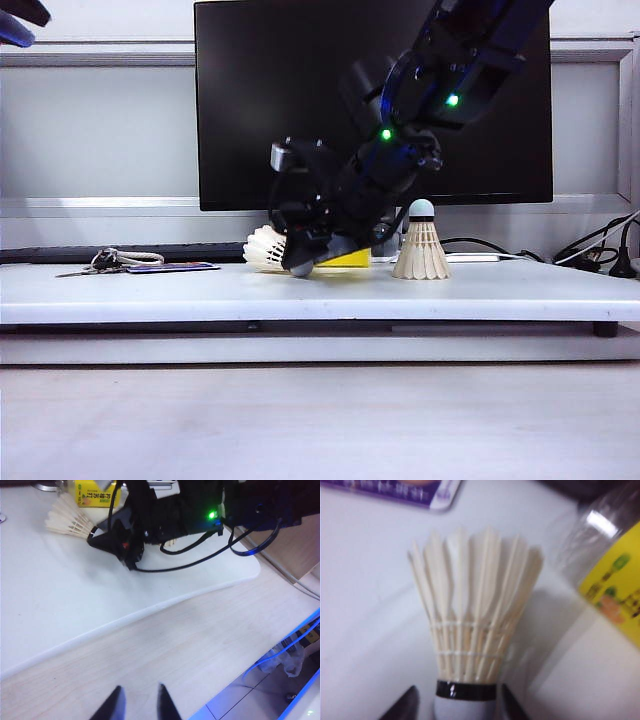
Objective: Stack the badminton balls on the table vertically.
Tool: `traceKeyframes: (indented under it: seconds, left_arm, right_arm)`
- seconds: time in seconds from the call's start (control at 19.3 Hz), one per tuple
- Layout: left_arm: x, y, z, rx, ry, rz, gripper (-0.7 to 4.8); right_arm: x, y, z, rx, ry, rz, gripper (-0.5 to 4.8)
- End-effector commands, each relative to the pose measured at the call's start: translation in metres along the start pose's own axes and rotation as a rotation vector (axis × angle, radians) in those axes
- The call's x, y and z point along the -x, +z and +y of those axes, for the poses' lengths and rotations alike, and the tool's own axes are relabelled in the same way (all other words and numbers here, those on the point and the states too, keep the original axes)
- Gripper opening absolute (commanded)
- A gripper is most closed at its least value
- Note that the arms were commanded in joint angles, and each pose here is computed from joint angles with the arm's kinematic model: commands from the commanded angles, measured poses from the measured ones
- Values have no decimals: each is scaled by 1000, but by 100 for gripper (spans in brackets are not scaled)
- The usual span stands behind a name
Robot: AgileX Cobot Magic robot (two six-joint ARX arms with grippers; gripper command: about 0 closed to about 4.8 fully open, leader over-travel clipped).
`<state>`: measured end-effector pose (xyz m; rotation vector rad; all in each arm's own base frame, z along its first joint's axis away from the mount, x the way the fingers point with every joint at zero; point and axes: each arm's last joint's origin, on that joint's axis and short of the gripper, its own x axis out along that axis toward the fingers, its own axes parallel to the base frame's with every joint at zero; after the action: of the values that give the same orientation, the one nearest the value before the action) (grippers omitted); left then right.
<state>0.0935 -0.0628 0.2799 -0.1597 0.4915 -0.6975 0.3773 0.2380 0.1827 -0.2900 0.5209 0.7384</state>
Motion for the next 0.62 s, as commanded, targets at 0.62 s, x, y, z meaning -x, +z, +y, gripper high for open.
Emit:
traceKeyframes:
  seconds: [0.62]
  left_arm:
    - [0, 2, 0, -8, -2, -12, 96]
  right_arm:
    - [-1, -1, 1, -2, 13, 24, 186]
